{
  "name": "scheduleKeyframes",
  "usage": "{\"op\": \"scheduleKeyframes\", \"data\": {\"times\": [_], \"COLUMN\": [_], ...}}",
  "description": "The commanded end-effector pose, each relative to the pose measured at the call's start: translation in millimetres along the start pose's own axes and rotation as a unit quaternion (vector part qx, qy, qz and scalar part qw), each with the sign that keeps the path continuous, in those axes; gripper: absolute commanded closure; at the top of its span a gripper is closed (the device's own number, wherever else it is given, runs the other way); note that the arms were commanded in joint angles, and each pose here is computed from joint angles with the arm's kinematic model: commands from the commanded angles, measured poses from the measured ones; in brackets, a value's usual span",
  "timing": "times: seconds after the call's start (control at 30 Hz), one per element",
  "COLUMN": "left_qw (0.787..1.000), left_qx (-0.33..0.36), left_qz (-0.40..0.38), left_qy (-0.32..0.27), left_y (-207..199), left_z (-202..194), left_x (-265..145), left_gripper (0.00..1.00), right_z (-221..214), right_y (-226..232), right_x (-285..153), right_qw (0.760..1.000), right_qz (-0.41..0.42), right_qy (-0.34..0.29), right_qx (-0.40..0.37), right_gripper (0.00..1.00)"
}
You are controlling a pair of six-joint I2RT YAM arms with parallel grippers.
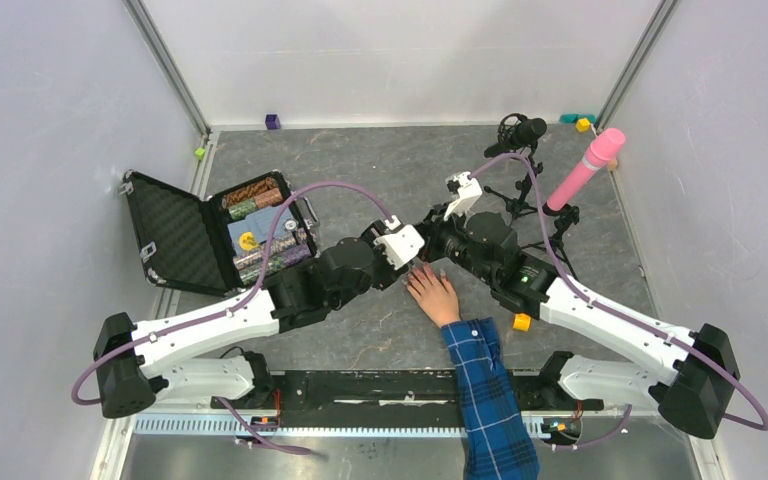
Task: Paint the nails
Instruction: Pick up the nail polish bottle from the center of the board.
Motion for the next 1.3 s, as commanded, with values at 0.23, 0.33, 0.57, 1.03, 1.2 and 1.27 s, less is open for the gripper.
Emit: {"op": "scheduleKeyframes", "data": {"times": [0.23,0.33,0.57,1.03,1.2,1.27], "left_qw": [1.000,1.000,1.000,0.992,0.982,0.973], "left_qx": [0.022,0.022,0.009,-0.022,-0.034,-0.039], "left_qz": [0.009,0.009,0.015,-0.121,-0.188,-0.228], "left_qy": [0.011,0.010,0.003,0.007,0.009,0.009], "left_y": [-2,-2,0,-12,-17,-22], "left_z": [-2,-1,3,28,38,43], "left_x": [9,9,7,-19,-33,-40], "left_gripper": [0.44,0.51,0.94,0.98,0.98,0.98], "right_z": [19,19,15,19,24,27], "right_y": [22,22,22,12,8,7], "right_x": [-8,-8,-8,-8,-14,-16], "right_qw": [0.995,0.995,0.996,0.995,0.992,0.990], "right_qz": [0.081,0.082,0.085,0.058,0.074,0.087], "right_qy": [-0.042,-0.041,-0.031,-0.004,-0.011,-0.012], "right_qx": [0.038,0.038,0.029,-0.081,-0.099,-0.111], "right_gripper": [1.00,1.00,1.00,1.00,1.00,1.00]}}
Point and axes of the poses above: each gripper's point midway between its finger pads, its own x axis out along the fingers, its own y axis along the line the jaws close on, z = x × y, the point moved 10 cm from there along -x, back along the fingers, and after that the axes turned 10 degrees about -x, right-handed, at the moved point
